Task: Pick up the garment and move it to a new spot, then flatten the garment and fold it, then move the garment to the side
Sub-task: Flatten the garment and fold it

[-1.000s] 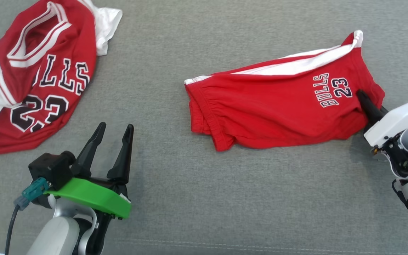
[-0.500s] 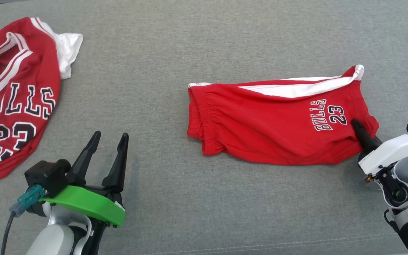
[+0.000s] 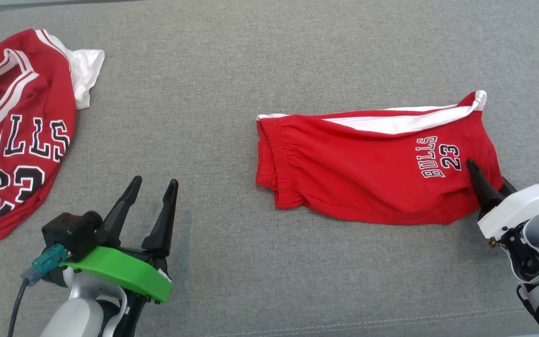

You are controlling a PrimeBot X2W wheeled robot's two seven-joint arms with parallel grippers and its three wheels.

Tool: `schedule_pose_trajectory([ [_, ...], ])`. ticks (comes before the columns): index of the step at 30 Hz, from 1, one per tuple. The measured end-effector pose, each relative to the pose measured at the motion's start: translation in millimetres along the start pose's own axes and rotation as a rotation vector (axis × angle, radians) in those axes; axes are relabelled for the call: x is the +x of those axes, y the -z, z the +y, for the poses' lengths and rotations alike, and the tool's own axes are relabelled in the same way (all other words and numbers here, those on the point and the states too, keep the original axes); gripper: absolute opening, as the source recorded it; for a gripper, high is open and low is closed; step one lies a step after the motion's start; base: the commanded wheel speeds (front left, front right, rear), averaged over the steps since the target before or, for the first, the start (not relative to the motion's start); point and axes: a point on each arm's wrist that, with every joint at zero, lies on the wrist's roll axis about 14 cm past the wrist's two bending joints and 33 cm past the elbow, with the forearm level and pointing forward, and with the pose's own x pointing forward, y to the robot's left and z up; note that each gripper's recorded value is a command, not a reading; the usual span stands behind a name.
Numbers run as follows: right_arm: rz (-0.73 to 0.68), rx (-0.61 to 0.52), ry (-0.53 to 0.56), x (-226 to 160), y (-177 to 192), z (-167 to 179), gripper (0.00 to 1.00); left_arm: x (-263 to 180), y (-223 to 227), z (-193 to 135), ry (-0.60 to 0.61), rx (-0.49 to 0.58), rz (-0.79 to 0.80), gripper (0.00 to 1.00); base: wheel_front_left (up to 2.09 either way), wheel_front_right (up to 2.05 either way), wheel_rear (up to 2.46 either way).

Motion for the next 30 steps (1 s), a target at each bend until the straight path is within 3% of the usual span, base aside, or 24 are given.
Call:
schedule_pose_trajectory([
  [1, 0.005, -0.005, -0.001, -0.4, 2.1, 0.6, 1.0, -0.3, -0.6, 0.4, -0.001, 0.001, -0.002, 1.0, 0.0, 0.0, 0.0],
  [18, 0.024, -0.035, 0.082, -4.8, 1.0, -23.7, 1.0, -4.3, -8.4, -2.0, 0.002, 0.002, -0.019, 1.0, 0.0, 0.0, 0.0],
  [28, 0.092, -0.024, 0.056, 16.0, 5.6, -12.3, 1.0, -11.3, -6.9, 5.2, -0.025, 0.009, -0.006, 1.0, 0.0, 0.0, 0.0],
  [29, 0.103, -0.026, 0.053, 17.5, 7.3, -11.1, 0.93, -12.4, -7.4, 6.6, -0.03, 0.009, -0.007, 1.0, 0.0, 0.0, 0.0],
  [30, 0.116, -0.028, 0.05, 19.1, 8.9, -10.1, 0.74, -13.5, -7.9, 8.0, -0.035, 0.01, -0.009, 1.0, 0.0, 0.0, 0.0],
])
